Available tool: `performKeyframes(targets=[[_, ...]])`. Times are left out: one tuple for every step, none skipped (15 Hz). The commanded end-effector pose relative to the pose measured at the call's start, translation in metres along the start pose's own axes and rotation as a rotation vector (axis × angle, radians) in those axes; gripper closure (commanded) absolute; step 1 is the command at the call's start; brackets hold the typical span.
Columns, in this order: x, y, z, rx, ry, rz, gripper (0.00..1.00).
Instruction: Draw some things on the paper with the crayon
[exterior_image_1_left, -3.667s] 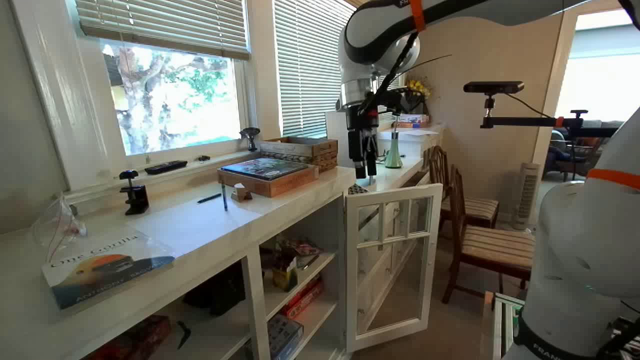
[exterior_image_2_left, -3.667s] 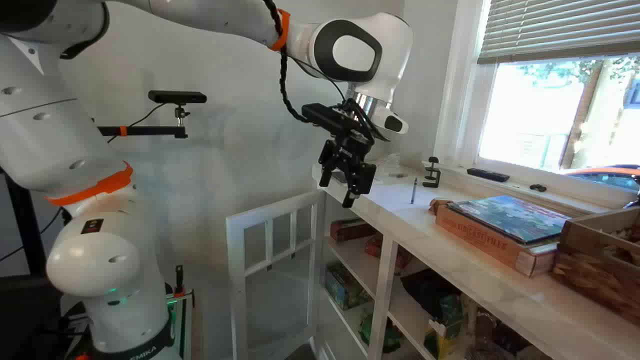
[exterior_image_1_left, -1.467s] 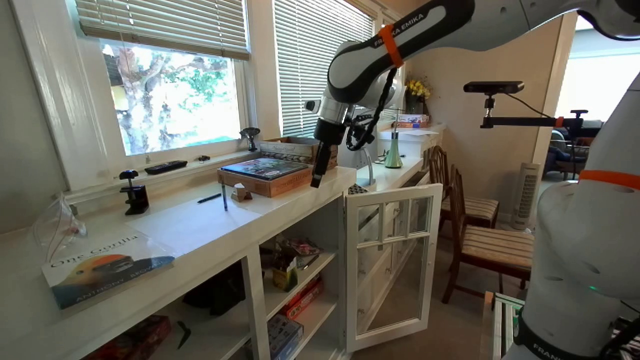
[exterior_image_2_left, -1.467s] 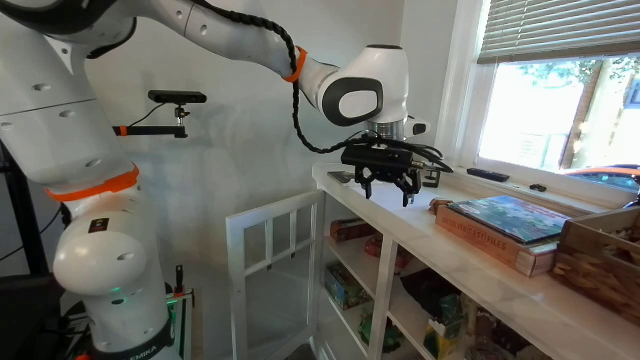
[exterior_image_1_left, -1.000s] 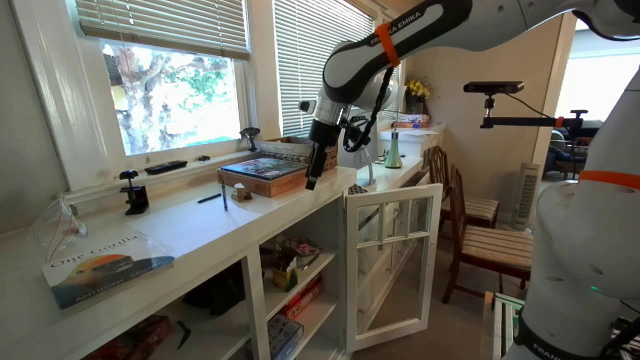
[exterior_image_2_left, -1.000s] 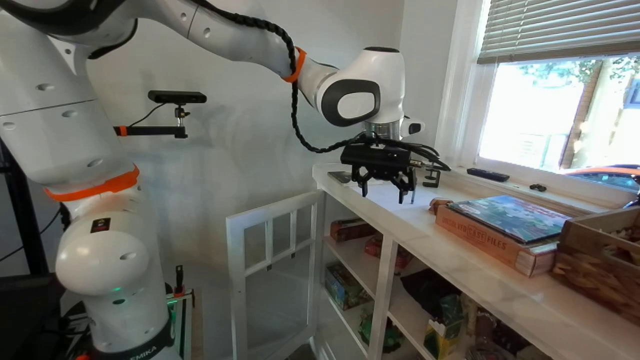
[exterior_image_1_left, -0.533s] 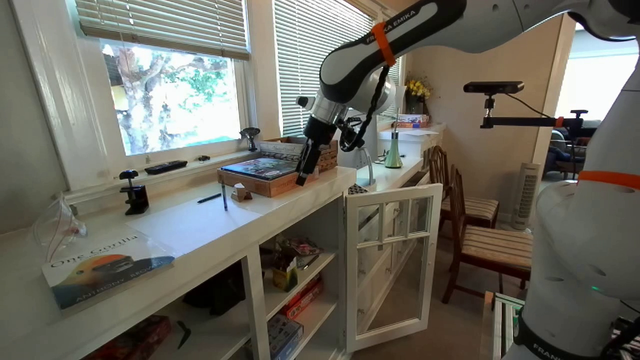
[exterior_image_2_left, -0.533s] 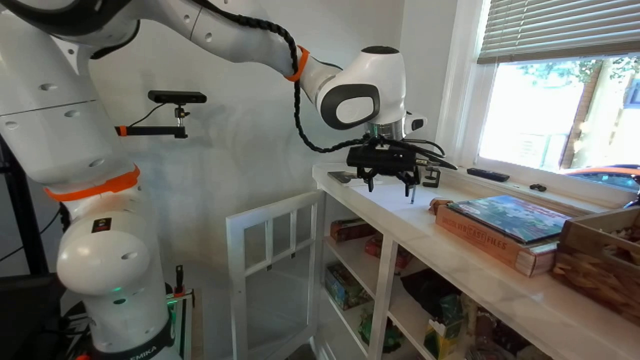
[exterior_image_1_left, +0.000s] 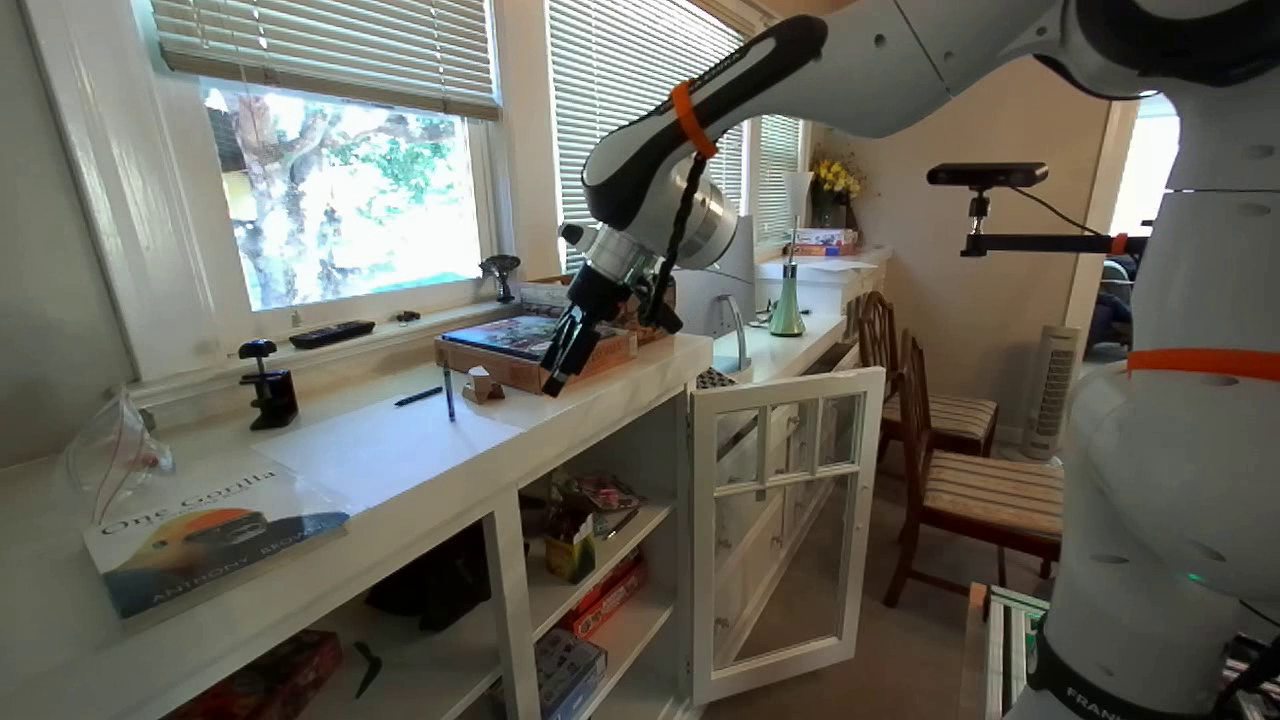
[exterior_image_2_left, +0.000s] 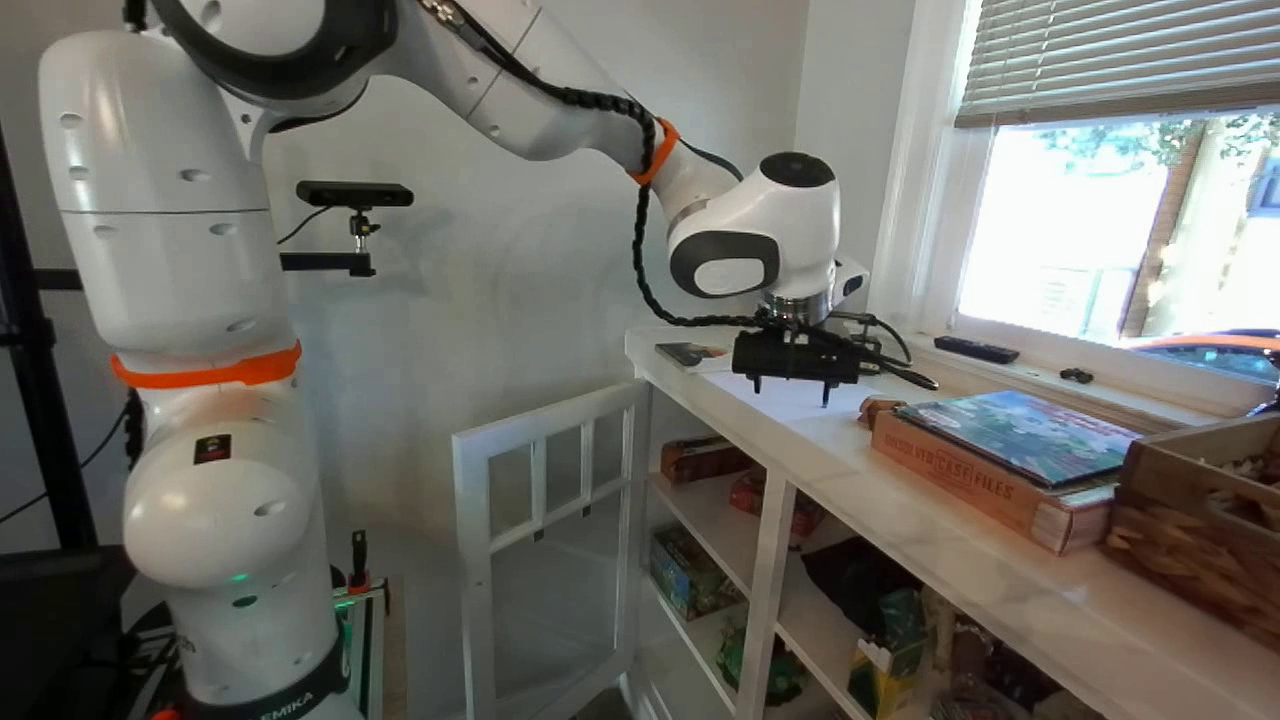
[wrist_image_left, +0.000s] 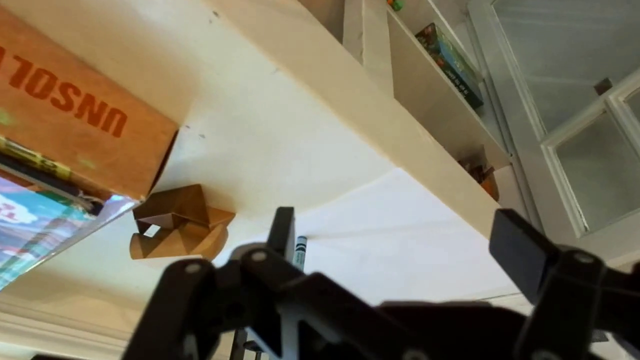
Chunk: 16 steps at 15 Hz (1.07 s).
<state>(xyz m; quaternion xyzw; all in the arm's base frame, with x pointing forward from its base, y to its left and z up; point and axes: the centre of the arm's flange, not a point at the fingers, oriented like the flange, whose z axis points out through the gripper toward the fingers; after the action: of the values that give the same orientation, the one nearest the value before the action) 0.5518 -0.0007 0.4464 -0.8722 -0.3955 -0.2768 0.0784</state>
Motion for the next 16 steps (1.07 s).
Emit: performKeyframes(targets=[[0.012, 0.031, 0.027, 0.017, 0.014, -0.031, 0.00], [0.015, 0.035, 0.032, 0.021, 0.011, -0.039, 0.00], [0.019, 0.040, 0.039, 0.025, 0.008, -0.045, 0.00], [0.023, 0.043, 0.044, 0.030, 0.010, -0.050, 0.00], [0.028, 0.045, 0.048, 0.033, 0.011, -0.050, 0.00], [0.034, 0.046, 0.052, 0.035, 0.015, -0.053, 0.00], [0.041, 0.046, 0.055, 0.035, 0.014, -0.058, 0.00], [0.046, 0.047, 0.059, 0.035, 0.018, -0.066, 0.00], [0.053, 0.047, 0.061, 0.036, 0.020, -0.079, 0.00], [0.058, 0.047, 0.065, 0.039, 0.023, -0.085, 0.00], [0.063, 0.047, 0.068, 0.041, 0.025, -0.095, 0.00], [0.067, 0.046, 0.071, 0.043, 0.026, -0.105, 0.00], [0.070, 0.047, 0.074, 0.046, 0.026, -0.111, 0.00], [0.072, 0.047, 0.079, 0.051, 0.028, -0.116, 0.00], [0.074, 0.049, 0.082, 0.051, 0.032, -0.121, 0.00], [0.074, 0.050, 0.087, 0.056, 0.032, -0.121, 0.00]])
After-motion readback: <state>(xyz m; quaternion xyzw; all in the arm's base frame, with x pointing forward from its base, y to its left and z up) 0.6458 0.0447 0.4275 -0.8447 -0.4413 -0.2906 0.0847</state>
